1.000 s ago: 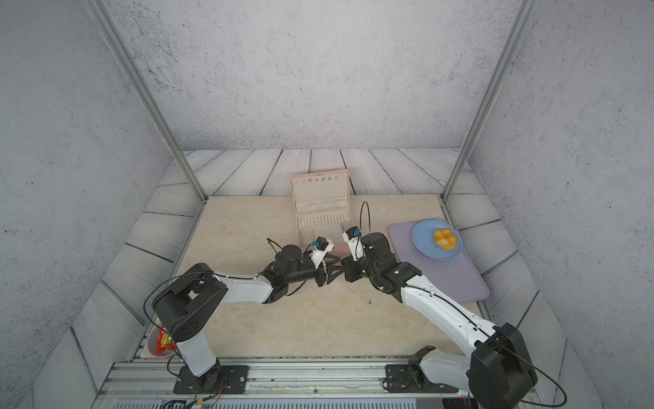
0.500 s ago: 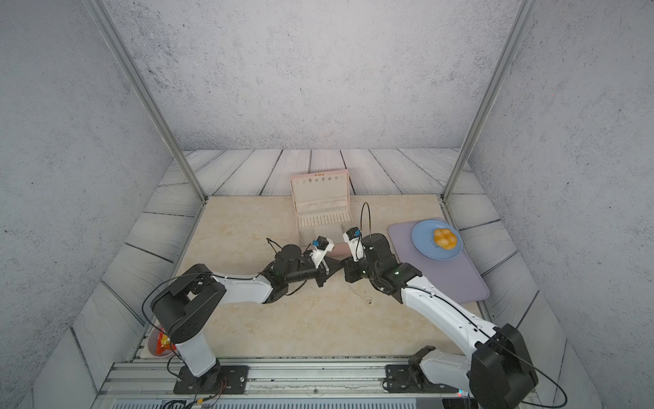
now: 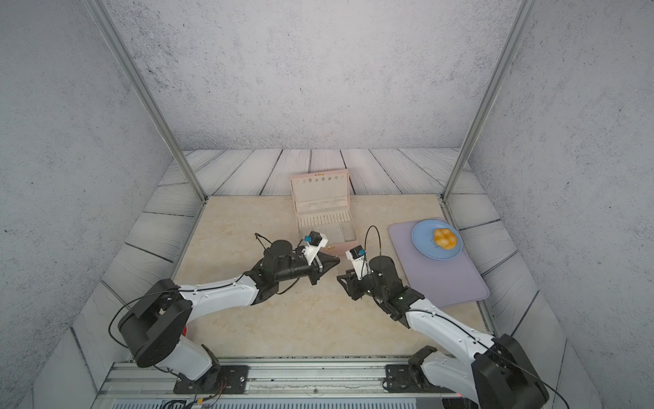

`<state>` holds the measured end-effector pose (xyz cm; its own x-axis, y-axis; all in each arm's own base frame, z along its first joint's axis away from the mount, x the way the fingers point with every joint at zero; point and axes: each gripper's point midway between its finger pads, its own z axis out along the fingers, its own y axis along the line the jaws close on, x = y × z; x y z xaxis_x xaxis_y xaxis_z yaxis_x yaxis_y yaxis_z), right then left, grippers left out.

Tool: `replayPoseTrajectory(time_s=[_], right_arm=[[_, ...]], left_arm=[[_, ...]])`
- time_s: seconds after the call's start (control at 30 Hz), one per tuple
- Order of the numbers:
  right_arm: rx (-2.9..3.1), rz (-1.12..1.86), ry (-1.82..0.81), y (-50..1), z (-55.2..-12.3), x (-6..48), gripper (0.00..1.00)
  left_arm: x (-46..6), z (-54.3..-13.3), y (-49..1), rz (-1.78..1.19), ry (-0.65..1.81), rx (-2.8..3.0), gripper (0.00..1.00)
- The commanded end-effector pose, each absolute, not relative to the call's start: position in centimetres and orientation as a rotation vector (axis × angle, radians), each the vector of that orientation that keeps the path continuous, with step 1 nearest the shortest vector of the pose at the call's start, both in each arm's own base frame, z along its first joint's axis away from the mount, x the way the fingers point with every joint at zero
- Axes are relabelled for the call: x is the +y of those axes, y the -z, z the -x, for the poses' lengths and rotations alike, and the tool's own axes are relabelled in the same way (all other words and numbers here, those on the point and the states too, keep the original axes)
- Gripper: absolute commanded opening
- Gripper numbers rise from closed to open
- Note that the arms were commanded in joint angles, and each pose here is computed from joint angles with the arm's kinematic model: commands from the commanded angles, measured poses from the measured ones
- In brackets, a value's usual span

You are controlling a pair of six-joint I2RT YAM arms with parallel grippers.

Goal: Put jewelry chain into jewelry box
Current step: Adjust the necklace.

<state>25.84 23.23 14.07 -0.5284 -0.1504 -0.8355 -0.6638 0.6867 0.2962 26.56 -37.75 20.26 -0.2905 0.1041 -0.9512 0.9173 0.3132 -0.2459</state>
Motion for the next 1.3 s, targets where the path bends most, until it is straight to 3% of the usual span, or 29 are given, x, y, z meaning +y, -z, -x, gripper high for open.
replayPoseTrajectory(time_s=[0.0, 0.2, 0.4, 0.5, 0.53, 0.63, 0.67, 0.7, 1.07, 1.27], right_arm=[[1.85, 0.652, -0.815, -17.9, -26.9, 24.7, 0.44], [1.781, 0.671, -0.855, -18.7, -27.0, 25.4, 0.39], [1.774, 0.667, -0.873, -18.9, -27.0, 25.6, 0.0], [1.761, 0.65, -0.866, -19.1, -26.9, 25.3, 0.0], [1.766, 0.642, -0.861, -19.1, -26.9, 25.1, 0.0], [1.793, 0.619, -0.834, -19.1, -27.0, 24.6, 0.0], [1.8, 0.609, -0.822, -19.1, -27.1, 24.4, 0.0], [1.808, 0.599, -0.81, -19.1, -27.1, 24.2, 0.0], [1.822, 0.542, -0.757, -20.4, -26.9, 22.7, 0.0], [1.814, 0.534, -0.762, -21.0, -26.7, 22.6, 0.0]], left_arm=[[-38.3, -25.6, -21.7, -1.001, 1.137, 1.612, 0.0], [-38.3, -25.2, -22.5, -1.014, 1.155, 1.599, 0.0], [-38.3, -25.3, -22.8, -0.994, 1.155, 1.596, 0.0], [-38.2, -25.9, -22.2, -0.974, 1.131, 1.62, 0.0], [-37.9, -26.3, -21.8, -0.951, 1.104, 1.643, 0.11], [-36.5, -27.9, -20.1, -0.862, 0.986, 1.684, 0.85], [-36.2, -27.9, -19.5, -0.862, 0.962, 1.677, 0.97], [-36.1, -27.9, -19.1, -0.874, 0.946, 1.654, 0.99], [-39.2, -27.2, -11.8, -0.999, 1.027, 1.653, 0.93], [-40.5, -27.4, -8.8, -1.038, 1.07, 1.704, 0.8]])
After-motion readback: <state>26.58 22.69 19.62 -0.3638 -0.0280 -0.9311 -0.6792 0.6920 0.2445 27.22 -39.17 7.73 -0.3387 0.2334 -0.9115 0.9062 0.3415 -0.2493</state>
